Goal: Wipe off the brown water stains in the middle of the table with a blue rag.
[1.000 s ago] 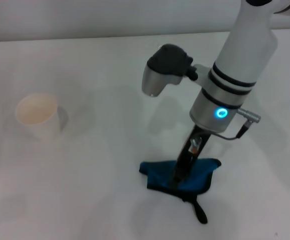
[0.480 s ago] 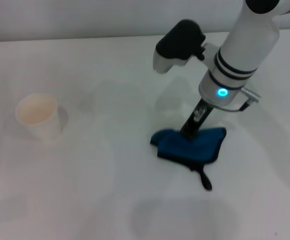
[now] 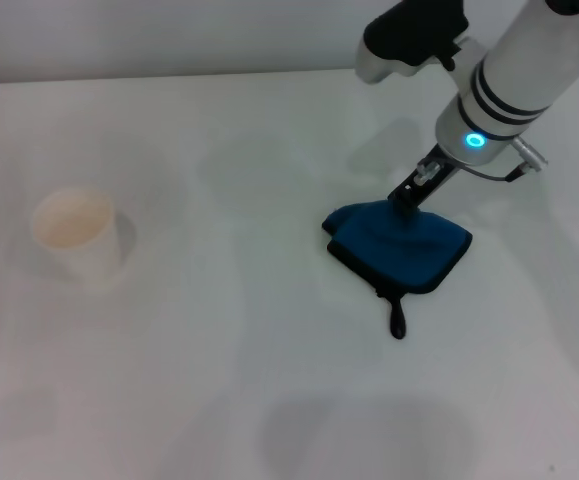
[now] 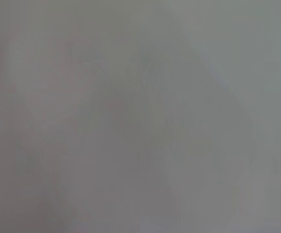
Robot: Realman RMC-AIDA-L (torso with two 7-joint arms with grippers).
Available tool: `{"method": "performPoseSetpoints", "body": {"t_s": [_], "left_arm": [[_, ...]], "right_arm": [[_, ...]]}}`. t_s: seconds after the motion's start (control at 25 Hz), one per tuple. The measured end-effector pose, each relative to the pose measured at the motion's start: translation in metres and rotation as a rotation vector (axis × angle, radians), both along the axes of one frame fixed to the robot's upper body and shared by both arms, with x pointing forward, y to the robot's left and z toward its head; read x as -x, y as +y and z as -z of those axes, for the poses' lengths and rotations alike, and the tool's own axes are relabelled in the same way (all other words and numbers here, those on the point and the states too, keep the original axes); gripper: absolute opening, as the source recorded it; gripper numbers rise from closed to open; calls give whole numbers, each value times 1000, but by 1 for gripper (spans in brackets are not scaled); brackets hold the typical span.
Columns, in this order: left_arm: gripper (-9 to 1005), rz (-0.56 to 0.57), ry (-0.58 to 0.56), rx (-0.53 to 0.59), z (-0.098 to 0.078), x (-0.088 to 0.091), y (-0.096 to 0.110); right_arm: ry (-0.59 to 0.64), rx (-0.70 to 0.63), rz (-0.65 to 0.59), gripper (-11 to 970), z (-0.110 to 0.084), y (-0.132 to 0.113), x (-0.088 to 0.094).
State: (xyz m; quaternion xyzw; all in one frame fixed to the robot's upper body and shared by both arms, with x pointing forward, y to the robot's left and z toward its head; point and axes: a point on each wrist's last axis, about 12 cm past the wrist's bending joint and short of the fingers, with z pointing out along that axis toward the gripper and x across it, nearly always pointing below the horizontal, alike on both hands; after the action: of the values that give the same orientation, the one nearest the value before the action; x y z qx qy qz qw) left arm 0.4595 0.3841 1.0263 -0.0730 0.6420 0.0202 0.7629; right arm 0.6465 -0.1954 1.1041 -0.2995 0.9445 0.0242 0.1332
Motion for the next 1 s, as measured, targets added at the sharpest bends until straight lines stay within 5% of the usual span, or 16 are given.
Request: {"method": "performPoseSetpoints", "body": {"t_s": [1.0], "left_arm": [[802, 3, 12, -19, -8, -18, 9]], "right_arm": [[-68, -45, 80, 41, -4, -25, -1]]}}
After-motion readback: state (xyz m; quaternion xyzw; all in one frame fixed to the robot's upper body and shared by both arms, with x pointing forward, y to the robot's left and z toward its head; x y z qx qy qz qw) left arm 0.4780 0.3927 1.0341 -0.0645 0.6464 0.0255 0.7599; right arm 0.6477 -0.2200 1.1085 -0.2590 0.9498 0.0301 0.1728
